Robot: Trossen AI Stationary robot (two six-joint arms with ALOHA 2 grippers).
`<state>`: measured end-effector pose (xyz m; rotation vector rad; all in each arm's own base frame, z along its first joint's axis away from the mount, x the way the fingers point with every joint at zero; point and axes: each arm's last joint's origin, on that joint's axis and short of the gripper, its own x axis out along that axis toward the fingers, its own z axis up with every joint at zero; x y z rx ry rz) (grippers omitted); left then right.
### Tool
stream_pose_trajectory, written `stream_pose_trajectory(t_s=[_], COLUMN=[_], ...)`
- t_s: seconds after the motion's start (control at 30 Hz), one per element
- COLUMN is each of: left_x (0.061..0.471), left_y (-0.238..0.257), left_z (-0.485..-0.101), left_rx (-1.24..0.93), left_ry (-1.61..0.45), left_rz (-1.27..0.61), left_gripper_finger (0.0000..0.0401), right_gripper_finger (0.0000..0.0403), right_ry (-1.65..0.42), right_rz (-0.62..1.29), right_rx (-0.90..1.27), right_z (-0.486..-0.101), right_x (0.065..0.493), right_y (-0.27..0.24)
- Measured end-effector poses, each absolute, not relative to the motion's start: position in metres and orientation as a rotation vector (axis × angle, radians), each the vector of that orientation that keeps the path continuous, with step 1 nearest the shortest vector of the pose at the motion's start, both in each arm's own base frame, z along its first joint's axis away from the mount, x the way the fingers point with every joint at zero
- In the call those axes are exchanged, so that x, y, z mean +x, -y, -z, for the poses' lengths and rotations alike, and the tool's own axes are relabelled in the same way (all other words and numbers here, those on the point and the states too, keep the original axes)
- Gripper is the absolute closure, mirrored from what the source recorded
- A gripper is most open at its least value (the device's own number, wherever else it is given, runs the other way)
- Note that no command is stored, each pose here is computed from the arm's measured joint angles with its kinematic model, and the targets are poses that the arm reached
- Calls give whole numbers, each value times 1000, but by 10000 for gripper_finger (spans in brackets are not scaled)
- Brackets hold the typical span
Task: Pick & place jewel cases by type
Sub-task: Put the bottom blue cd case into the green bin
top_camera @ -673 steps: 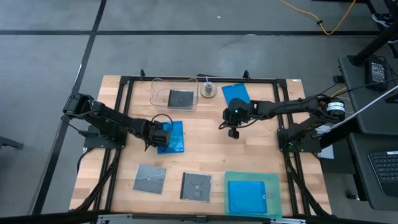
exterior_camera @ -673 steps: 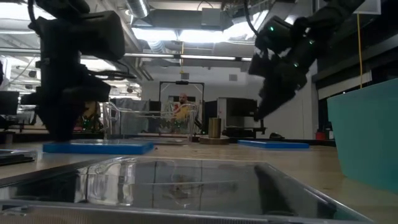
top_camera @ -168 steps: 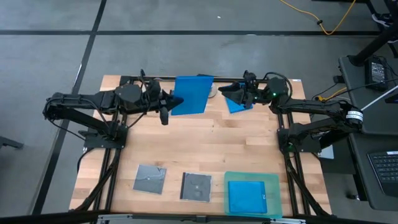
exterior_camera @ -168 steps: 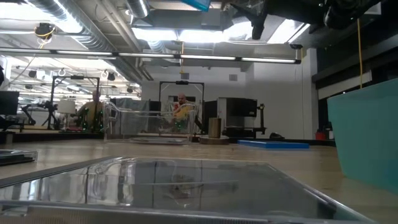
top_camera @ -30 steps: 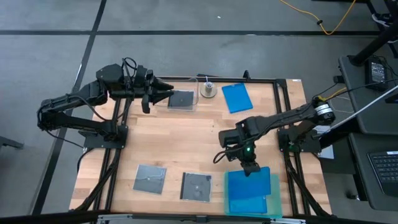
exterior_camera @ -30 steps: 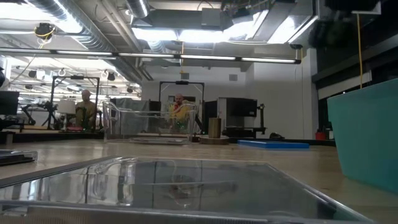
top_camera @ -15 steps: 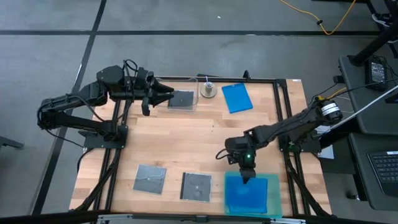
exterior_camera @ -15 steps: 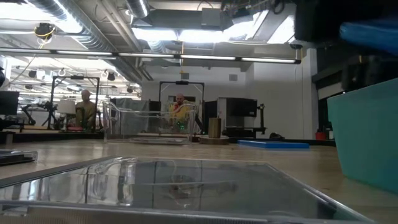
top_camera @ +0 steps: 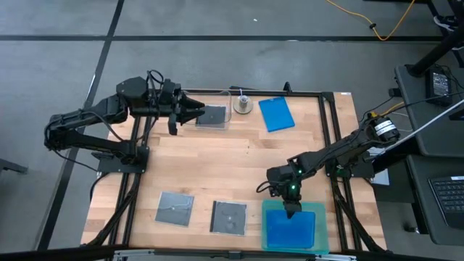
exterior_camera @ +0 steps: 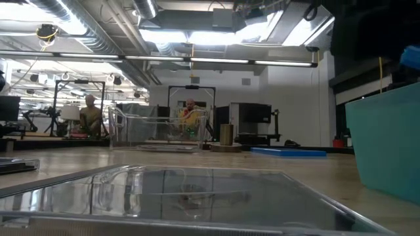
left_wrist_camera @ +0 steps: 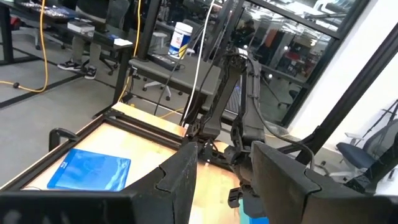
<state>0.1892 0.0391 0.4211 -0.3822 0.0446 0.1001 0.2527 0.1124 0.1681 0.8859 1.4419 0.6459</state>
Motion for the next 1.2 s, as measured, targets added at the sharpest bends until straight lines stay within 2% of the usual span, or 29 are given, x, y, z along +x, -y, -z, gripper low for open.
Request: stream_pose_trajectory(t_s=[0.23, 0.77, 0.97, 1.2], left_x=[189, 190, 191, 191], left_y=[-39, -40, -41, -41], left_z=[-421, -421, -420, -420], left_rx=[-382, -355, -344, -325], left_ry=[-42, -44, -46, -45], left_rz=[-101, -119, -134, -140], left_gripper_finger=[256, 256, 256, 256], right_gripper_finger=[346, 248, 244, 247], right_ry=[-1431, -1465, -1474, -1582], right_rz=[-627, -558, -556, -430], right_rx=[873, 910, 901, 761], right_z=[-166, -166, -177, -199], right_x=[252, 251, 253, 250], right_y=[-112, -116, -126, -130])
